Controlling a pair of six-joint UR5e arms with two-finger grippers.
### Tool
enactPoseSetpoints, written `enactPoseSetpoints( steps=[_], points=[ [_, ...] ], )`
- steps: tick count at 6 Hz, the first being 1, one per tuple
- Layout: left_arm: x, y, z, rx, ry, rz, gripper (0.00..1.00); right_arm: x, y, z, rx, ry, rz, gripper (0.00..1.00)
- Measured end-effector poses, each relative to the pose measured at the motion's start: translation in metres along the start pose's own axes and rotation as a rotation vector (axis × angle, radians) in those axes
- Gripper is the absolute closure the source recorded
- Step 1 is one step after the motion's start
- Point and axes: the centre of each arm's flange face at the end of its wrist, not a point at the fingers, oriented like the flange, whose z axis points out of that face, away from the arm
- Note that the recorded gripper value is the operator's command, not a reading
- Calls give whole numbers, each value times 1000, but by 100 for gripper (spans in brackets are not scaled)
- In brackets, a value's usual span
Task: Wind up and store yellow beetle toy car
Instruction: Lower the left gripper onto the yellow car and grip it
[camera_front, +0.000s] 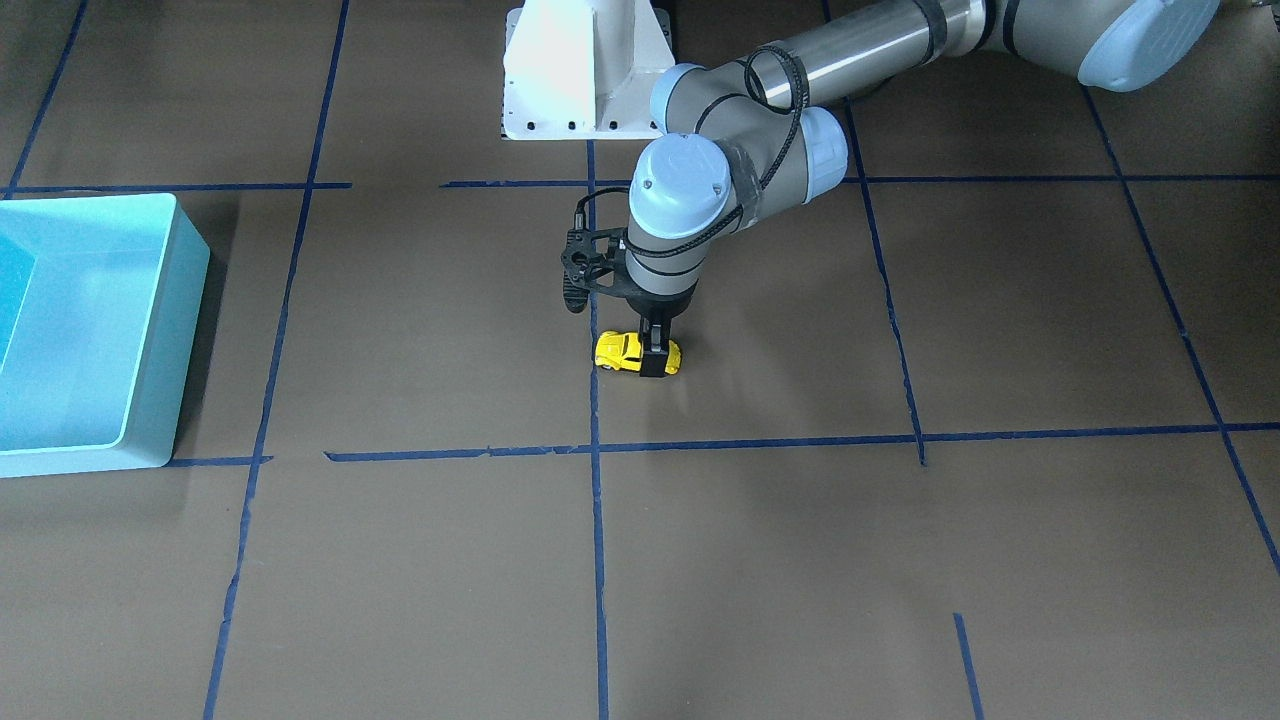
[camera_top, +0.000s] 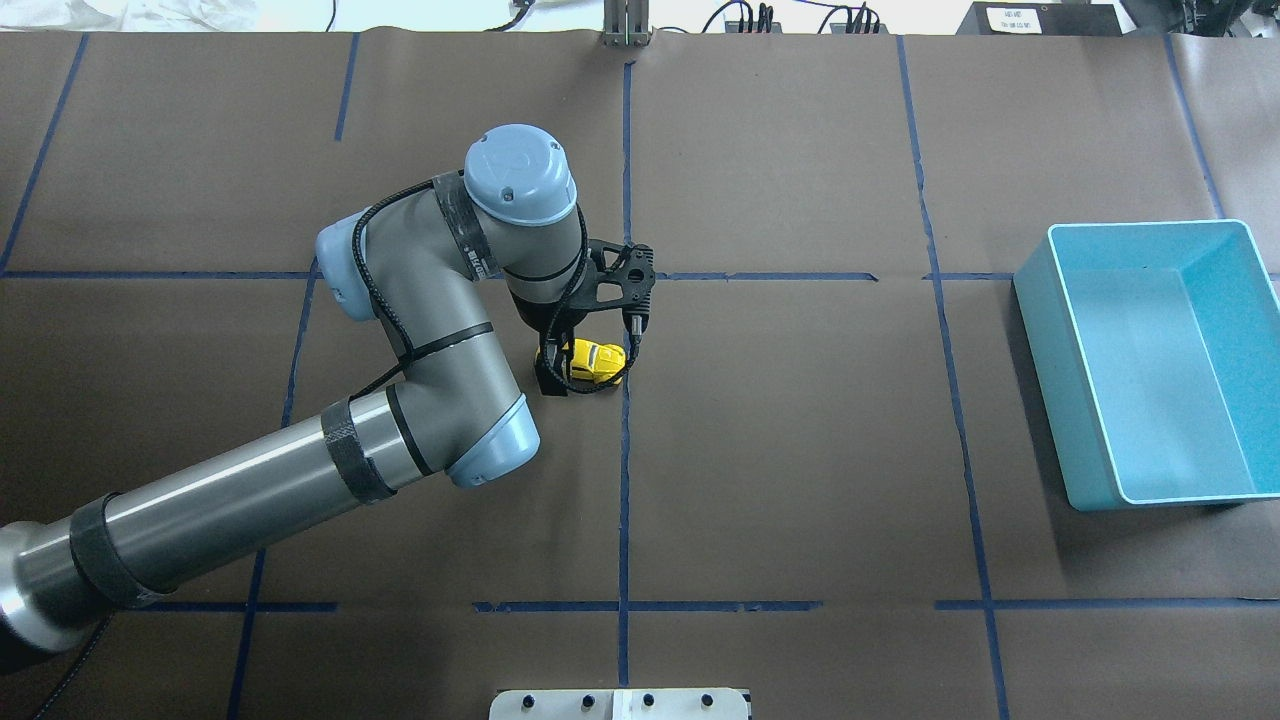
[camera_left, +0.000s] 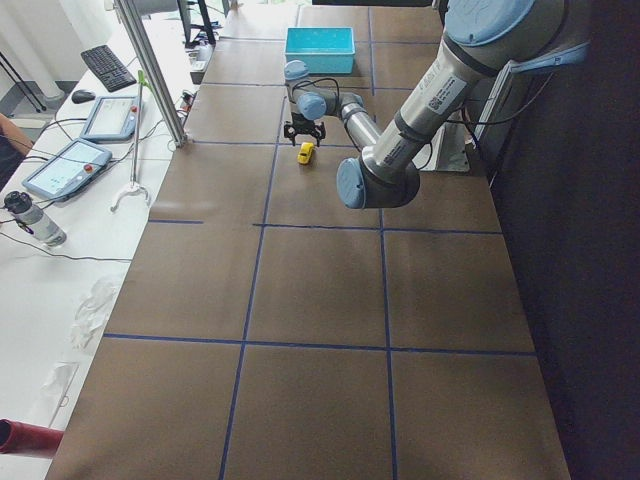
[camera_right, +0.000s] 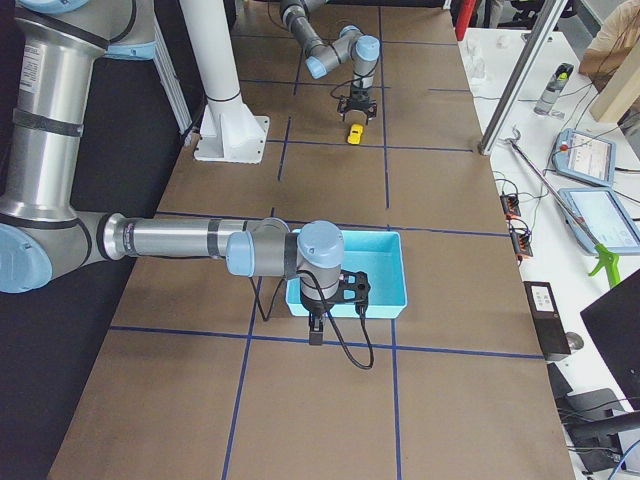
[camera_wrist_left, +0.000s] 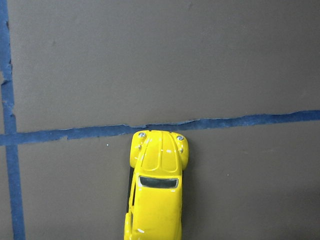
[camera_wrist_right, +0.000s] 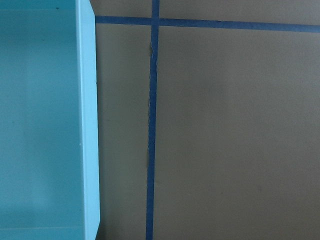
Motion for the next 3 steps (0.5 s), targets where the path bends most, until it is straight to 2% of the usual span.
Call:
enactPoseSetpoints(
  steps=[3],
  points=[
    [5, -10, 13, -12, -11, 6, 0, 1, 0, 2, -1, -1, 1, 0]
  ],
)
